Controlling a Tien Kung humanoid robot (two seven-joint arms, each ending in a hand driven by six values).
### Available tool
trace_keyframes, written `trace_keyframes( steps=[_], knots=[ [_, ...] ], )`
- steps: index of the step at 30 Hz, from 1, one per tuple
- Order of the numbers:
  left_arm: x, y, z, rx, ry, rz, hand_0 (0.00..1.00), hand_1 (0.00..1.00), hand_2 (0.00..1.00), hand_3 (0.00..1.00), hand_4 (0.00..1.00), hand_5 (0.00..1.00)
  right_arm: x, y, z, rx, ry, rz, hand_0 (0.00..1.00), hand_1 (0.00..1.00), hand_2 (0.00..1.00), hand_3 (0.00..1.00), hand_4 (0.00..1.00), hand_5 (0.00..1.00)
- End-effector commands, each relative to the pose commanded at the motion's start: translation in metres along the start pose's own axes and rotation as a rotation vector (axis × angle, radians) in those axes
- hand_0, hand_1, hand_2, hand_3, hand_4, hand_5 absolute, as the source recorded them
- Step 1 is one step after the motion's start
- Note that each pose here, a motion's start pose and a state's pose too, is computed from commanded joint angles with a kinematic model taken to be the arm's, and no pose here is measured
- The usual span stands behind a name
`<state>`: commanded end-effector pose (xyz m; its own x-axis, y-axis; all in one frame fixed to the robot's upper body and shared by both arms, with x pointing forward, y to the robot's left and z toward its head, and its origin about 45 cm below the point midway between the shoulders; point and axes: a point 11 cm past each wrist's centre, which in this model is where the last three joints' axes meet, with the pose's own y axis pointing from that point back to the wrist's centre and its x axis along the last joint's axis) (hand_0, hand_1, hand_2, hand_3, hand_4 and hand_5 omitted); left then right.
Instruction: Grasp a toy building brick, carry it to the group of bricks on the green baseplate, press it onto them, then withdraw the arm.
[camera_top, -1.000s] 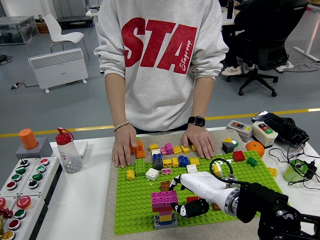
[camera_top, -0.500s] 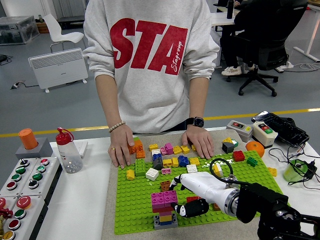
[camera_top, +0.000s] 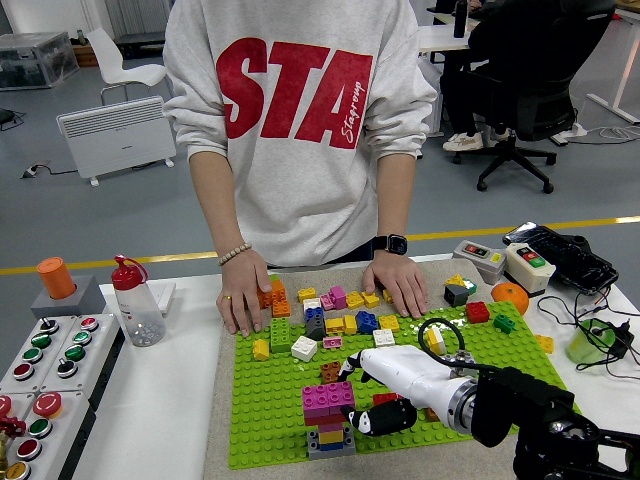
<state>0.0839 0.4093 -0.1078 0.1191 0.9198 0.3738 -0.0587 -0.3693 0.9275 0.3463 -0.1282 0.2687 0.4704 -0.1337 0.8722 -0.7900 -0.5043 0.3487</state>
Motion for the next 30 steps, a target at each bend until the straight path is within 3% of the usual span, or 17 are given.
trace_keyframes(
  steps=[30],
  knots=[
    [0.0018,0.0005,0.0048,-0.009,0.000,0.003,0.653,0.688,0.672,0.577,0.283,0.998,-0.0036,-0.0012,0.0001,-0.001,0.002,-0.012,0.675,0.712,0.811,0.601,0.521,0.294]
  ],
)
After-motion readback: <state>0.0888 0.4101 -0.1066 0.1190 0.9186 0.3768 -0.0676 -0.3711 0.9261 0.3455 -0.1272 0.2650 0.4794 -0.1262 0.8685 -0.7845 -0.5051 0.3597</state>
